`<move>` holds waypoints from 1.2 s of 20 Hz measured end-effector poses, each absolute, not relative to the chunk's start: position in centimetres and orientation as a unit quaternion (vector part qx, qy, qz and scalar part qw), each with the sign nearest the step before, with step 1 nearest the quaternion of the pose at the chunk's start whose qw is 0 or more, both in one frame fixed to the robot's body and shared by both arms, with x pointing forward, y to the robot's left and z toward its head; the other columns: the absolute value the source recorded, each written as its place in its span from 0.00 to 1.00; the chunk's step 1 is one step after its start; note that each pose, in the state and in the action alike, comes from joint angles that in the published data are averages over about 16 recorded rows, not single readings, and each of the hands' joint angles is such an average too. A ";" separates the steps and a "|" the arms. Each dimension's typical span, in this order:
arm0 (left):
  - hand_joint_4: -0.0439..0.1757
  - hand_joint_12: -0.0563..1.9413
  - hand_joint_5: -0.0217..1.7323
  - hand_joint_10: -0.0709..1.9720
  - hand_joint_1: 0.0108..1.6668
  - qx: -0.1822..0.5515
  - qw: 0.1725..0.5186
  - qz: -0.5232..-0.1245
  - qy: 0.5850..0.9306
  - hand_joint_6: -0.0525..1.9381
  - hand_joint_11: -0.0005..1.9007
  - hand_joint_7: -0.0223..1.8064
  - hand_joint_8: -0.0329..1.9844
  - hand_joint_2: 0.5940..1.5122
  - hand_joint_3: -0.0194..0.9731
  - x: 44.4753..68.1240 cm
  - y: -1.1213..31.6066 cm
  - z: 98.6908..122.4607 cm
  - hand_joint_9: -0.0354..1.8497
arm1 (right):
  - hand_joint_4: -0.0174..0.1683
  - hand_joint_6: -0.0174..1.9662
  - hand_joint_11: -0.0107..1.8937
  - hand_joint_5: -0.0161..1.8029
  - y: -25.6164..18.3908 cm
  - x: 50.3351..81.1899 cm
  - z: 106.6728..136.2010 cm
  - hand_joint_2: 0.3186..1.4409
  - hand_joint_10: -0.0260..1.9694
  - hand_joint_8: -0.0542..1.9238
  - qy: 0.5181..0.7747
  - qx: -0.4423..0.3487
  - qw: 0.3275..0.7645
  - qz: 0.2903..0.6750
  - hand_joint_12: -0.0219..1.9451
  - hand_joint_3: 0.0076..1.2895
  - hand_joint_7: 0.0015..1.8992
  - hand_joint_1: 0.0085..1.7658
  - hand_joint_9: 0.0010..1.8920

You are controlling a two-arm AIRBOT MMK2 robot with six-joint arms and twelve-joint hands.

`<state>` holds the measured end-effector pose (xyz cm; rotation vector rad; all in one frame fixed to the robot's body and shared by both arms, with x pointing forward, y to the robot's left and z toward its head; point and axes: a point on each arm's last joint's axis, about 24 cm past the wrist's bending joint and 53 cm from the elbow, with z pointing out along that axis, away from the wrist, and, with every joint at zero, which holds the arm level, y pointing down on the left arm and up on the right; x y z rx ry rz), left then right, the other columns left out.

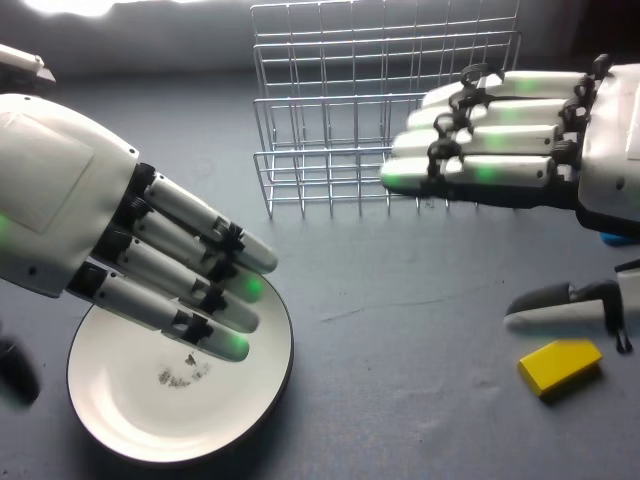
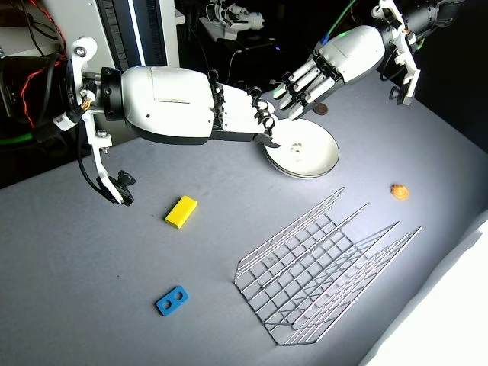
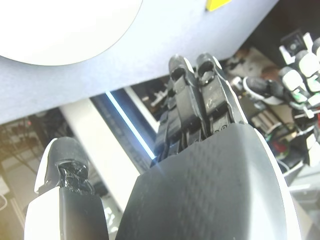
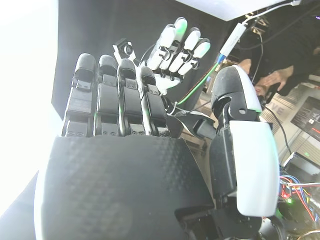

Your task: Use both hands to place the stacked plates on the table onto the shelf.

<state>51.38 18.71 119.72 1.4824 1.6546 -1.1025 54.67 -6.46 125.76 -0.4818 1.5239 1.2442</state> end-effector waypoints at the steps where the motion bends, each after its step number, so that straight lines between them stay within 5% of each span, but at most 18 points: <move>1: 0.20 0.02 0.02 0.04 0.01 0.565 0.325 -0.420 0.631 0.03 0.01 0.02 0.02 0.61 0.05 51.4 18.7 119.7 0.03 | 0.10 0.02 0.02 0.03 -6.5 54.7 125.8 0.79 0.01 0.02 0.638 -0.202 0.530 0.521 0.03 0.03 0.02 0.04 0.02; 18: 0.22 0.02 0.03 0.04 0.01 0.575 0.335 -0.421 0.616 0.03 0.01 0.02 0.02 0.62 0.03 51.3 18.0 120.3 0.03 | 0.10 0.02 0.02 0.02 -6.2 54.3 125.5 0.78 0.01 0.02 0.641 -0.208 0.521 0.524 0.01 0.01 0.01 0.01 0.01; 24: 0.22 0.02 0.02 0.04 0.01 0.577 0.339 -0.417 0.615 0.03 0.01 0.02 0.02 0.62 0.03 51.3 17.5 120.4 0.03 | 0.10 0.02 0.02 0.02 -6.1 54.1 125.4 0.74 0.01 0.02 0.642 -0.209 0.516 0.527 0.01 0.01 0.01 0.13 0.01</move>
